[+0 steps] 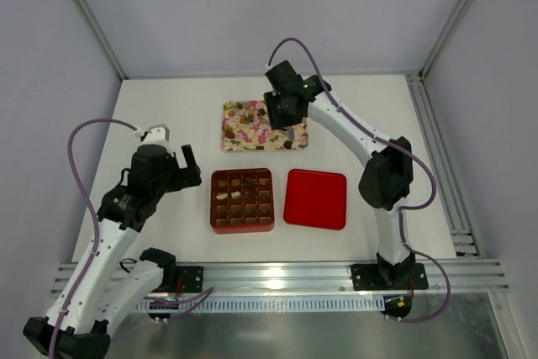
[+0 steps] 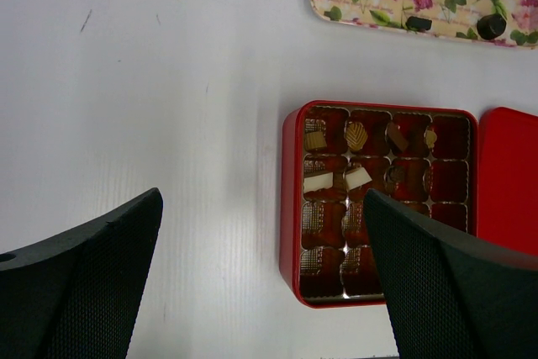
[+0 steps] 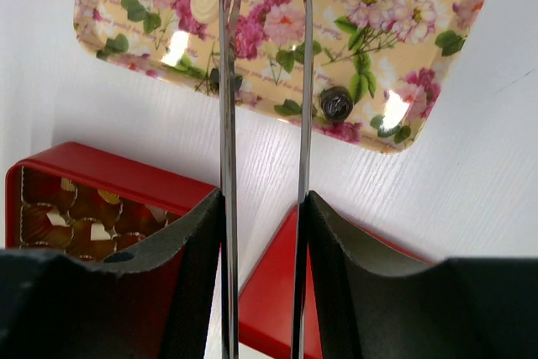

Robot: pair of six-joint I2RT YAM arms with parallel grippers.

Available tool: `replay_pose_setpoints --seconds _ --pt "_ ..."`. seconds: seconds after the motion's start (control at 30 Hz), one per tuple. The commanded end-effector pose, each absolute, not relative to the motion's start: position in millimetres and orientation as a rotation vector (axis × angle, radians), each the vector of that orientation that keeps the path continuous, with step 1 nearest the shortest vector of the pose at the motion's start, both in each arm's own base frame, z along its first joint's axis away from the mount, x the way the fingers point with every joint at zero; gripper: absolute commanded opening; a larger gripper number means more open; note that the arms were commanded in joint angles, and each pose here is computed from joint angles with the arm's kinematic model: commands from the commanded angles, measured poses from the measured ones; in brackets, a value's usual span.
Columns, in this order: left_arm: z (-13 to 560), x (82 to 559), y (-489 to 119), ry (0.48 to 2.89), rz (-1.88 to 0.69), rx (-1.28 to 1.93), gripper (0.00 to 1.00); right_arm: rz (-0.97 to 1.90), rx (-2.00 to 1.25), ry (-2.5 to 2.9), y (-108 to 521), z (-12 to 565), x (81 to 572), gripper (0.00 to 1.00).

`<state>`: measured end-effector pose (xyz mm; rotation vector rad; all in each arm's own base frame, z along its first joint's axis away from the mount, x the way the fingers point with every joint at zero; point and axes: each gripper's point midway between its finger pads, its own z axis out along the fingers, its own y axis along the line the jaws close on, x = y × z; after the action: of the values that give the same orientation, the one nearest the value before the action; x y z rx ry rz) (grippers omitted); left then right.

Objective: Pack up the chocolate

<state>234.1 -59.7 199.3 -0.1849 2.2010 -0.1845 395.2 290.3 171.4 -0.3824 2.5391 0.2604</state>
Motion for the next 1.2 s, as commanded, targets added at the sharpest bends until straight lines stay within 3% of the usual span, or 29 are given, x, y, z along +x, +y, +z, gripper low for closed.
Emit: replay_pose_setpoints --seconds 0.0,0.3,1.17 --pt "205.3 239.5 -61.5 2.173 -0.200 -0.190 1.00 0.172 -0.343 2.464 285.8 192.1 420.3 0.45" --pt "204.8 240.0 -60.5 2.174 -0.191 -0.195 1.00 0.174 -0.267 2.488 277.3 171.0 455.8 0.45" --pt "200.9 240.7 -59.4 2.190 -0.178 -0.198 1.00 0.257 -0.249 2.457 285.9 163.1 468.7 0.44"
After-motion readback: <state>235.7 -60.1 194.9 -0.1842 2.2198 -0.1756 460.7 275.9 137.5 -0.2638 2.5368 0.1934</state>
